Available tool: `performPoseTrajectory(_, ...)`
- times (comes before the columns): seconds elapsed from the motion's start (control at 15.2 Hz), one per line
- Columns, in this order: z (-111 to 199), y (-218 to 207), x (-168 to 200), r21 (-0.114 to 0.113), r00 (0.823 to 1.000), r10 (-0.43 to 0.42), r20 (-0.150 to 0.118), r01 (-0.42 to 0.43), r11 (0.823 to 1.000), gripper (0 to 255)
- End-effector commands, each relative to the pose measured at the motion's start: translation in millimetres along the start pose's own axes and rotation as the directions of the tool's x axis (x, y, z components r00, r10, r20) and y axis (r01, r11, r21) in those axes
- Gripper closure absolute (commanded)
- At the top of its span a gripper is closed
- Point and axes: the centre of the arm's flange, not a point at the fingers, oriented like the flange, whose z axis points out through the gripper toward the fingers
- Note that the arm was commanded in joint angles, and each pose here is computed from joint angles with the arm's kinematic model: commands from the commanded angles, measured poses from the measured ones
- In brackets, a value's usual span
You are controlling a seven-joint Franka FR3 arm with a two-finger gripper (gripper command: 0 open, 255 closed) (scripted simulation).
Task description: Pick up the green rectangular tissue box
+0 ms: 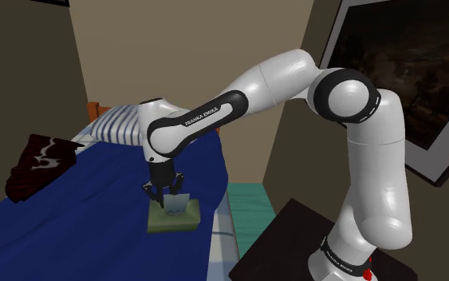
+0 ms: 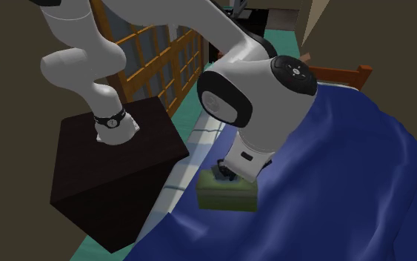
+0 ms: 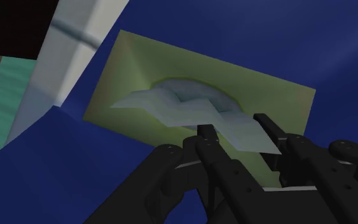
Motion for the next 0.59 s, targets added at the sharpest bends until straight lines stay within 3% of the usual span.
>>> performPoseTrajectory(0.0, -10.4, 1.7, -2.2, 0.000, 1.000, 0.000, -0.001, 0.000, 1.000, 255)
performPoseTrajectory(0.53, -42.1, 3.4, -9.2, 0.000, 1.000, 0.000, -0.001, 0.000, 1.000, 255)
